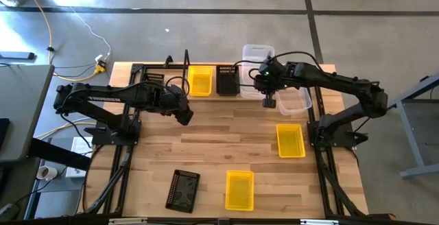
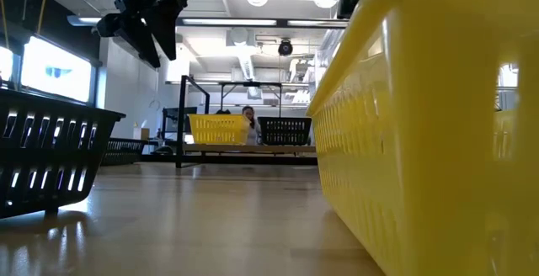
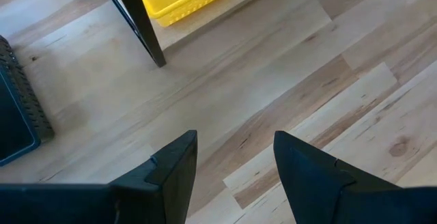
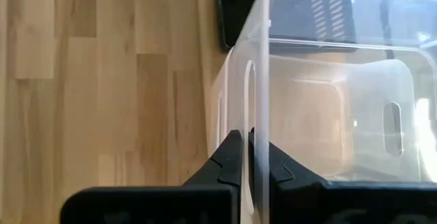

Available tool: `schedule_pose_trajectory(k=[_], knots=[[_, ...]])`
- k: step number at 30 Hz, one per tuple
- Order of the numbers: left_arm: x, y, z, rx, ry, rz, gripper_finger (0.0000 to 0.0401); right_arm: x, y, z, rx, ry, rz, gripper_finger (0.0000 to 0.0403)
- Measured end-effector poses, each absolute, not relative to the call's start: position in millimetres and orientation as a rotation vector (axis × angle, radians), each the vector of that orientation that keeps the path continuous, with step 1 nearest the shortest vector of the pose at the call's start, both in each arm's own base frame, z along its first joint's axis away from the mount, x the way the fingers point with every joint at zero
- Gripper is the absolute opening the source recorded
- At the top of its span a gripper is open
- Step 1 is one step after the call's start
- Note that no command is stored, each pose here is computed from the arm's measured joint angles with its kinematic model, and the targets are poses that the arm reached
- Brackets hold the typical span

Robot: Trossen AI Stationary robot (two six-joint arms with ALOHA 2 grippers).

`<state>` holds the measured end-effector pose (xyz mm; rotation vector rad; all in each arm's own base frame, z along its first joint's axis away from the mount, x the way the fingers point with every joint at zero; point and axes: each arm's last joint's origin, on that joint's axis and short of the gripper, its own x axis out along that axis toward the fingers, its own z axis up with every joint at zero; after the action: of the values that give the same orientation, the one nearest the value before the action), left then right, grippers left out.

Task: Stack baskets on shelf by color
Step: Stack the bottom transparent bin on top of the transparent bin on the shelf

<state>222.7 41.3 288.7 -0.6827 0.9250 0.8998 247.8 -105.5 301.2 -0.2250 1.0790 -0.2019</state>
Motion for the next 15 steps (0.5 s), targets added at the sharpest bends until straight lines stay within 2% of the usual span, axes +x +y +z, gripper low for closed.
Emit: schedule_pose_trajectory(k=[15], knots=[[223,41,289,-0.680,0.924,0.903,0.0186,258,-119,277,-0.168,1.147,-0.225,0.0000]])
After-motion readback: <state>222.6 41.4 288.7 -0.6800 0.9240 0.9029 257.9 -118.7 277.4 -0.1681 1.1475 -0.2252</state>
